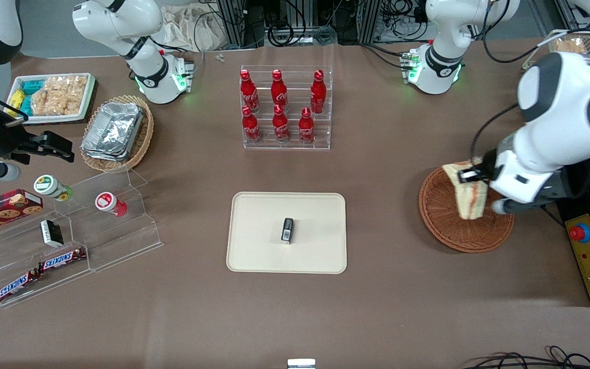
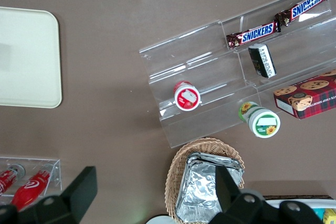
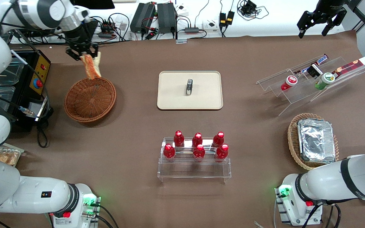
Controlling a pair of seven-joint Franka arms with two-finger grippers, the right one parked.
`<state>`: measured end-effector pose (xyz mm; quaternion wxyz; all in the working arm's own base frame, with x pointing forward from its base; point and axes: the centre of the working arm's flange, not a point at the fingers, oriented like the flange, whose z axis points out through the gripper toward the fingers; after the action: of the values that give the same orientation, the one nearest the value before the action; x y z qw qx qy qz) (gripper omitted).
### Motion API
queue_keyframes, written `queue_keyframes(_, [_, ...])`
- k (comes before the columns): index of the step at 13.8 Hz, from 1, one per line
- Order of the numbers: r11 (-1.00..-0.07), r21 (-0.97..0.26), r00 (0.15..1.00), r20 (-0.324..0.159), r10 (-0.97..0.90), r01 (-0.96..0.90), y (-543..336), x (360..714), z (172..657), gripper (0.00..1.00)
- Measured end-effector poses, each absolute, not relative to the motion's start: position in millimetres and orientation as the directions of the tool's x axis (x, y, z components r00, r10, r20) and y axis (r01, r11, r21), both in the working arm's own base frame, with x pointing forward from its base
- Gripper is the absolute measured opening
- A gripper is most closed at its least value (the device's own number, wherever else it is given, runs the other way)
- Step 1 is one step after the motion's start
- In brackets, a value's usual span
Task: Place sandwich from basket to tray
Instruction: 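Lift the sandwich out of the basket with the left gripper, then carry the sandwich over to the white tray beside the black box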
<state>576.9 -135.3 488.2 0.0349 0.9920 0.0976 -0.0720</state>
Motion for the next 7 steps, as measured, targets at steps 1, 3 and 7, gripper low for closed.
queue_keyframes(1, [-0.983, 0.068, 0.975, -0.153, 0.159, 0.171, -158.2, 575.6, 482.4, 0.21])
queue_keyframes(3, [-0.982, 0.094, 0.979, -0.138, 0.151, 0.165, -205.6, 574.9, 469.7, 0.21])
queue_keyframes(7, [-0.982, 0.126, 0.988, -0.090, 0.129, 0.140, -312.8, 572.0, 411.5, 0.21])
